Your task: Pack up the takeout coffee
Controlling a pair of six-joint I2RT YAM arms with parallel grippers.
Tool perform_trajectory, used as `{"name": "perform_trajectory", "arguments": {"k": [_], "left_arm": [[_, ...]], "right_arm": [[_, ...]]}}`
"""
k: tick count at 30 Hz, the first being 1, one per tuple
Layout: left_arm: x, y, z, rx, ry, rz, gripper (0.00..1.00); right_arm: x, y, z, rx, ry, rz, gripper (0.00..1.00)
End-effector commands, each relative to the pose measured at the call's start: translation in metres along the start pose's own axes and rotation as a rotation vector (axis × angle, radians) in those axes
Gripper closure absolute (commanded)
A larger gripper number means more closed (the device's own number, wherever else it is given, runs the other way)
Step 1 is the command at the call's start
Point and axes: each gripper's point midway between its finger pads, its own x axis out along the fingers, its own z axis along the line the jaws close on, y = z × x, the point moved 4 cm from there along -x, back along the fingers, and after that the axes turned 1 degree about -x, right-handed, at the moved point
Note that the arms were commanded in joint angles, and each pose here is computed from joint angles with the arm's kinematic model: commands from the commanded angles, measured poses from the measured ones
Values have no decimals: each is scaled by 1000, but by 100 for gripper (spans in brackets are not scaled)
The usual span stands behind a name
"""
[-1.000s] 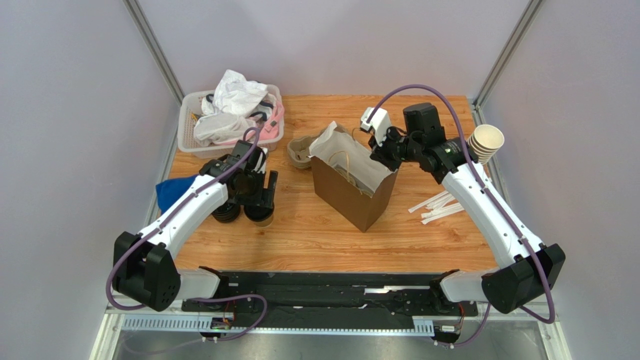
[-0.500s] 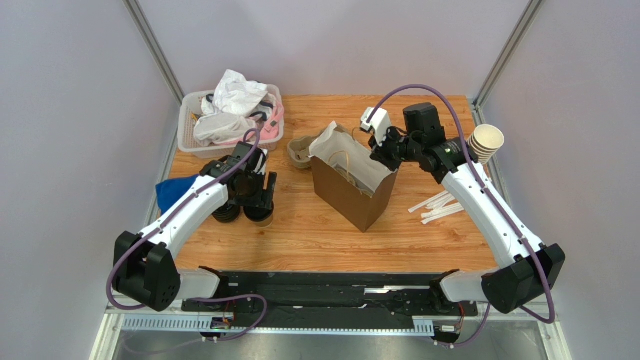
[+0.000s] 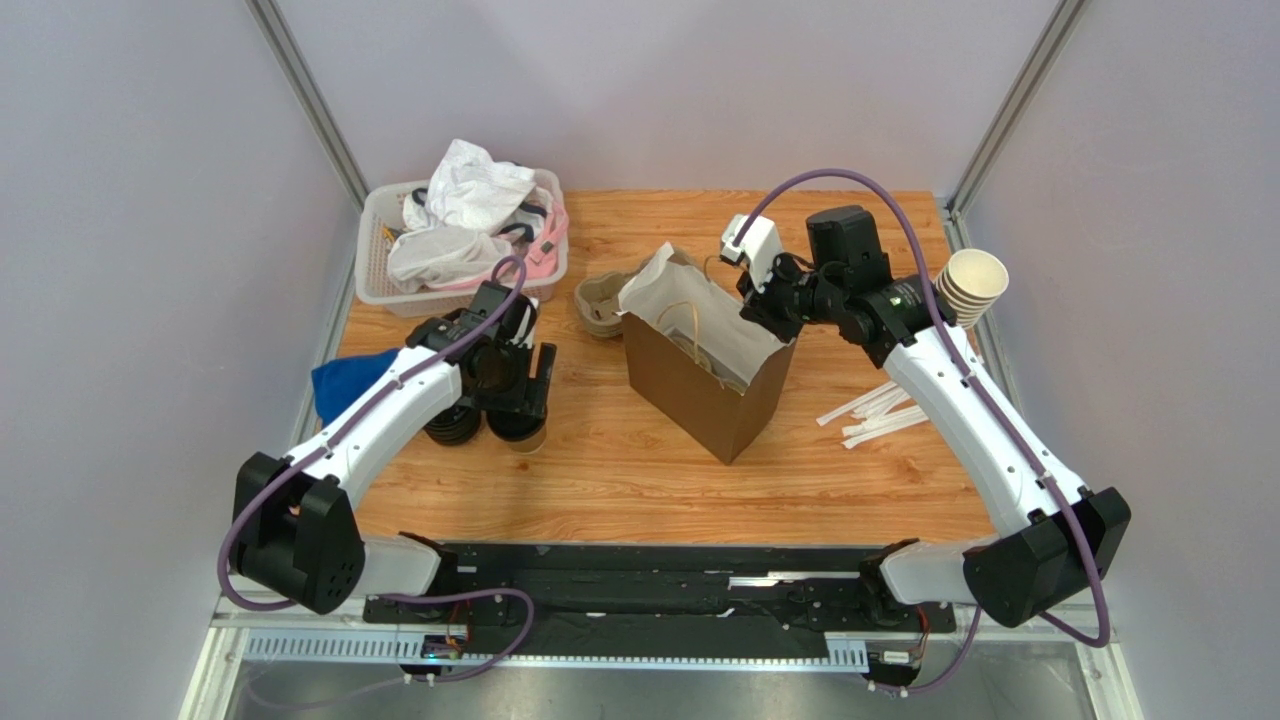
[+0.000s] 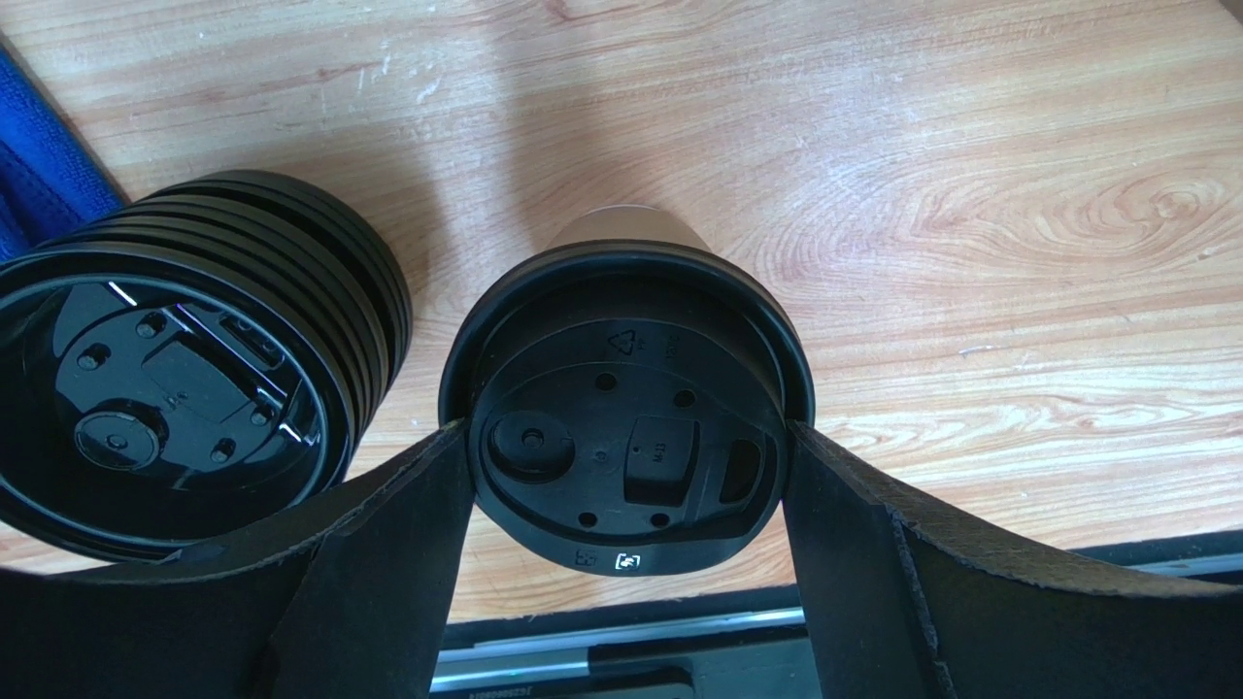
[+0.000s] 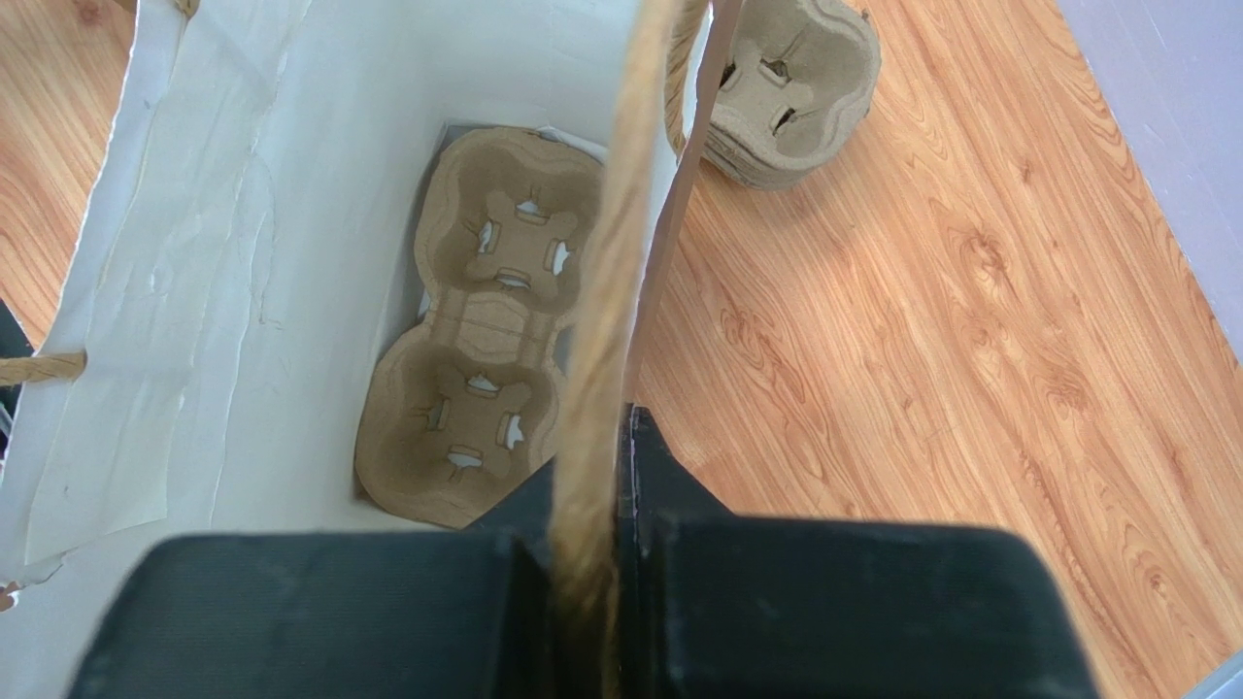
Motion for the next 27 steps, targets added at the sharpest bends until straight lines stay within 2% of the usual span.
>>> {"name": "perform_trajectory", "arguments": {"k": [1,2,5,6,8,9,12,15,20,21,24,27], "left_arm": [[15,13,5,11,-34,79,16],[16,12,4,11,-31,81,18],[12,9,0,19,4,74,30],[8,6,-3,28,24,60,41],[-10,-9,-9,31,67,-16,51],[-21,-20,-11,37,84,-71,59],[-53,-38,-17,81,150,-195,69],[-99,-69,-21,132,183,-343,78],[-171,-114,-35,243,266,-561,86],[-196,-128,-38,256,285,-647,87],[-233,-148,-51,327,342,-760,89],[-251,-152,-74,434,412,-818,93]], "right_arm": [[-11,-16,-3,-18,29,-49,100],[-11,-15,-4,-17,31,-48,100],[-10,-16,-3,-18,29,-49,100],[-10,-16,-4,-16,32,-49,100],[-11,-17,-4,-16,33,-54,100],[-10,-18,-4,-18,31,-56,100],[-11,-21,-4,-14,24,-66,100],[-14,-28,-4,-9,25,-95,100],[-20,-39,0,0,16,-139,100],[-20,-41,2,-4,9,-144,100],[-22,-46,8,-5,-3,-162,100],[-25,-52,13,-3,-8,-178,100]]}}
